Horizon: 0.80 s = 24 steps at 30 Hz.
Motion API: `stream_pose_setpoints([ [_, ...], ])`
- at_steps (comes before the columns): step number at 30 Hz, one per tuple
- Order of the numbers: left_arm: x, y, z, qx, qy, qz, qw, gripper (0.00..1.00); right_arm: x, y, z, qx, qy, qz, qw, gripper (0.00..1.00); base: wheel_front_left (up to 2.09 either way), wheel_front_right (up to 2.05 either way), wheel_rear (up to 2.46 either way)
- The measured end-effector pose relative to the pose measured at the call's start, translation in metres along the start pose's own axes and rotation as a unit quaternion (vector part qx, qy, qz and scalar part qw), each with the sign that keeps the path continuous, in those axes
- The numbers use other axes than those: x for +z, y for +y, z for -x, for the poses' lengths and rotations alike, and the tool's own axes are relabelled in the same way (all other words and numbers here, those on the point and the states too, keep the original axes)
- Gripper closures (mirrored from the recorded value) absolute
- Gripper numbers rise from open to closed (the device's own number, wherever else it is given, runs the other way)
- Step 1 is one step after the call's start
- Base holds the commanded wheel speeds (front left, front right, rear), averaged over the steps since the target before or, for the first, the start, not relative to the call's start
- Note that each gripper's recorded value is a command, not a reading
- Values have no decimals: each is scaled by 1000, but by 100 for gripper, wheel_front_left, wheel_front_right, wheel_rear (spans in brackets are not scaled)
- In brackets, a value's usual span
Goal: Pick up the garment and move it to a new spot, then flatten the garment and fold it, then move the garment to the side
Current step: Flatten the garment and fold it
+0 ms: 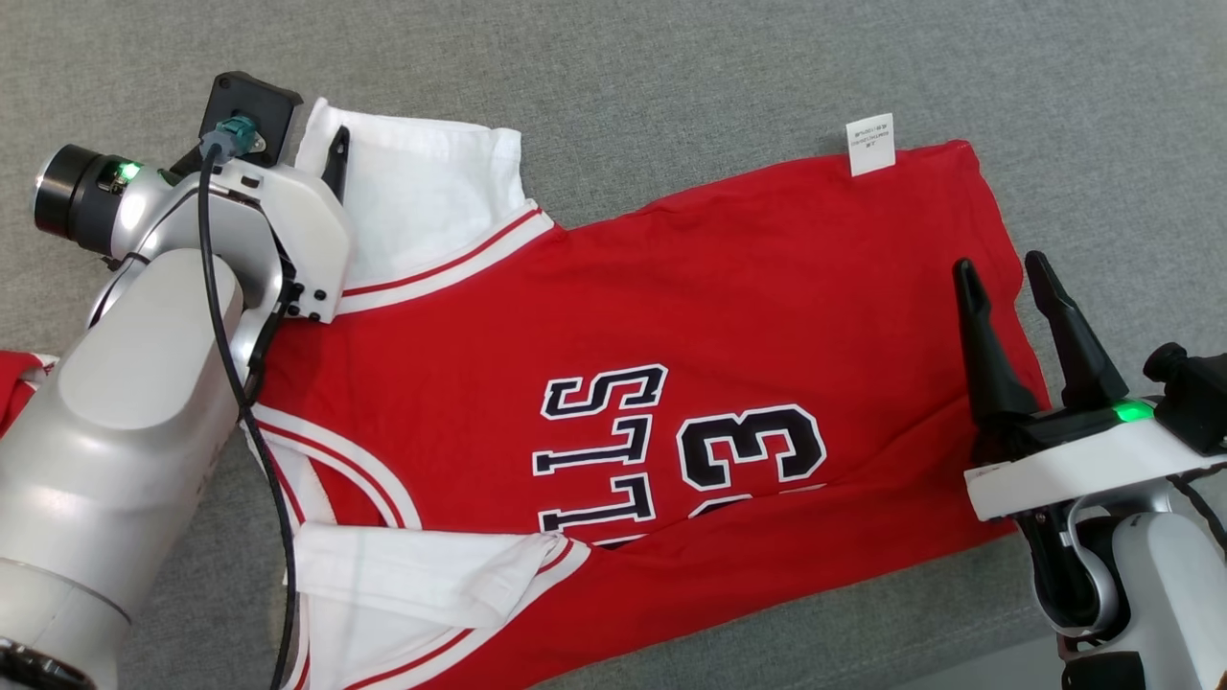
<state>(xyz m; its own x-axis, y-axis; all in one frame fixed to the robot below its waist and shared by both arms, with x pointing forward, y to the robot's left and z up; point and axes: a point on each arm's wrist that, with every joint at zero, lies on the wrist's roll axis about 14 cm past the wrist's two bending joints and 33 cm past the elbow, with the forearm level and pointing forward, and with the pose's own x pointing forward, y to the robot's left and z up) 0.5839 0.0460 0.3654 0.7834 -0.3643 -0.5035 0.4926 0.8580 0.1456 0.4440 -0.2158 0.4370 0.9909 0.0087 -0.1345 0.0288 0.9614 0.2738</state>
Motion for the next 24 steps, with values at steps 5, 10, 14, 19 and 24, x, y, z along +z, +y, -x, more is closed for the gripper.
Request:
stream_pose_setpoints([
  [5,1,-2,-4,-4,5,2,1000,0,-2,-2,1,-3,2,-1,1000,0,0,0,0],
  [10,-4,-2,-6,-9,10,8,1000,100,-4,-4,1,-5,3,0,1000,0,0,0,0],
  [14,-1,-5,-5,-13,-4,18,1000,100,-2,-6,0,-8,0,2,1000,0,0,0,0],
  [19,13,-3,3,-12,-46,31,998,100,1,-12,-1,-15,-1,-2,1000,0,0,0,0],
  [24,29,-2,20,-7,-105,56,993,100,7,-23,-7,-16,4,7,1000,0,0,0,0],
])
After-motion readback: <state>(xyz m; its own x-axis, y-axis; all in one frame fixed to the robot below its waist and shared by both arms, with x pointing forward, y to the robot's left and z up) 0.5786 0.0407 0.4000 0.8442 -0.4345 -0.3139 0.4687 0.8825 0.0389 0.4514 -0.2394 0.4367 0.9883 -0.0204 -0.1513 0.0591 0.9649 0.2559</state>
